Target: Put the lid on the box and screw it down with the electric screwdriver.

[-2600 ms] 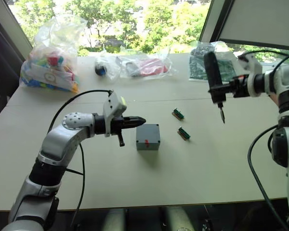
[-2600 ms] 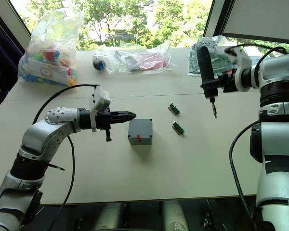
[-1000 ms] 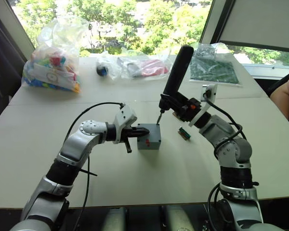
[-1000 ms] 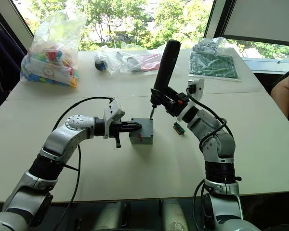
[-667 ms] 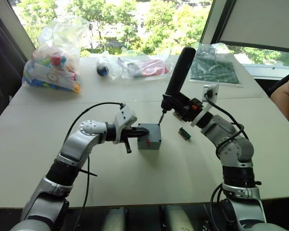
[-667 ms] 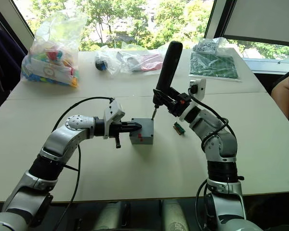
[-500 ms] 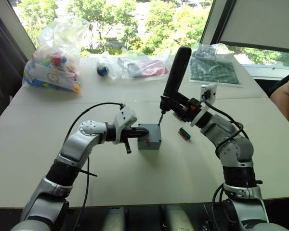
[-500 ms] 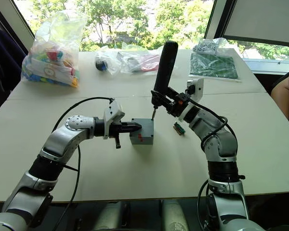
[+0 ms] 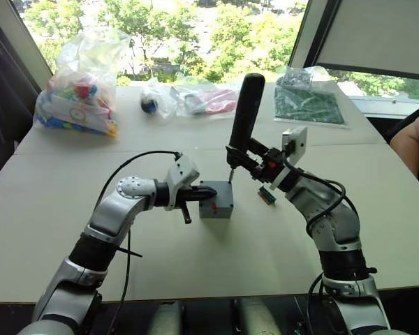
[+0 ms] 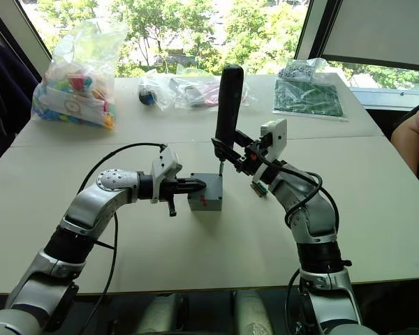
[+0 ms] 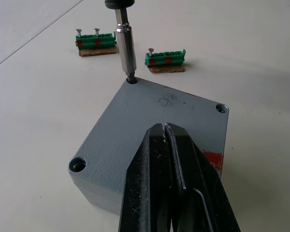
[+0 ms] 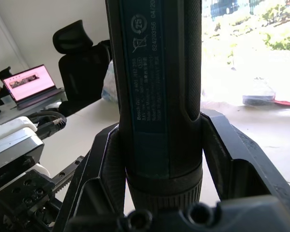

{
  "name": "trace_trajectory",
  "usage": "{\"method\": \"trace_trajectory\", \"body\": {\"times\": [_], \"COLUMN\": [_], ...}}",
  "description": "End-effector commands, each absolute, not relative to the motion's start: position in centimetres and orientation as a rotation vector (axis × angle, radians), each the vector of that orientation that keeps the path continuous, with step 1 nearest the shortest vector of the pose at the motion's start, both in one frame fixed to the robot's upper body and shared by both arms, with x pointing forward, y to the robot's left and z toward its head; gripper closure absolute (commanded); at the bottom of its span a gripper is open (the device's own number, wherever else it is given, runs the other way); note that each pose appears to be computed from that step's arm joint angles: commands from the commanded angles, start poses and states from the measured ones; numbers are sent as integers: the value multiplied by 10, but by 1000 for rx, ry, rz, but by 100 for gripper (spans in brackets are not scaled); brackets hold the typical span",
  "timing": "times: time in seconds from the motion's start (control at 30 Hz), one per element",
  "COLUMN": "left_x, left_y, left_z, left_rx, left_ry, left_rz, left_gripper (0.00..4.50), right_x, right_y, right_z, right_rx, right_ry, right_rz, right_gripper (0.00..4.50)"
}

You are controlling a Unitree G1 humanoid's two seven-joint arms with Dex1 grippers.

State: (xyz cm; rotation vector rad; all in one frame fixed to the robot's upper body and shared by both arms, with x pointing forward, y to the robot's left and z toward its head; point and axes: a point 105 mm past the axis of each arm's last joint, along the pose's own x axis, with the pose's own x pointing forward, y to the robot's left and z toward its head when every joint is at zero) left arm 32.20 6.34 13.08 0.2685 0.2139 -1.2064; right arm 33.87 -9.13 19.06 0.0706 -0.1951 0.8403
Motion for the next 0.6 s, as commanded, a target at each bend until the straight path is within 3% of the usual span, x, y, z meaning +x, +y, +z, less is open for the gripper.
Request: {"method": "trace_trajectory", "body": {"times": [0.03,0.6], "left_x": [321,321], "left_y": [64,64], "left_z": [126,121], "left_rx": [270,272], "left_ry": [232,244], "left_rz": [-1203,-1204], "left_gripper": [450,450], "right_x": [335,341], "right_y": [-81,-85], "right_z": [155,128], "right_rx": [72,37], "right_ry": [-64,32], "right_rz": [875,822], "right_gripper": [265,265]}}
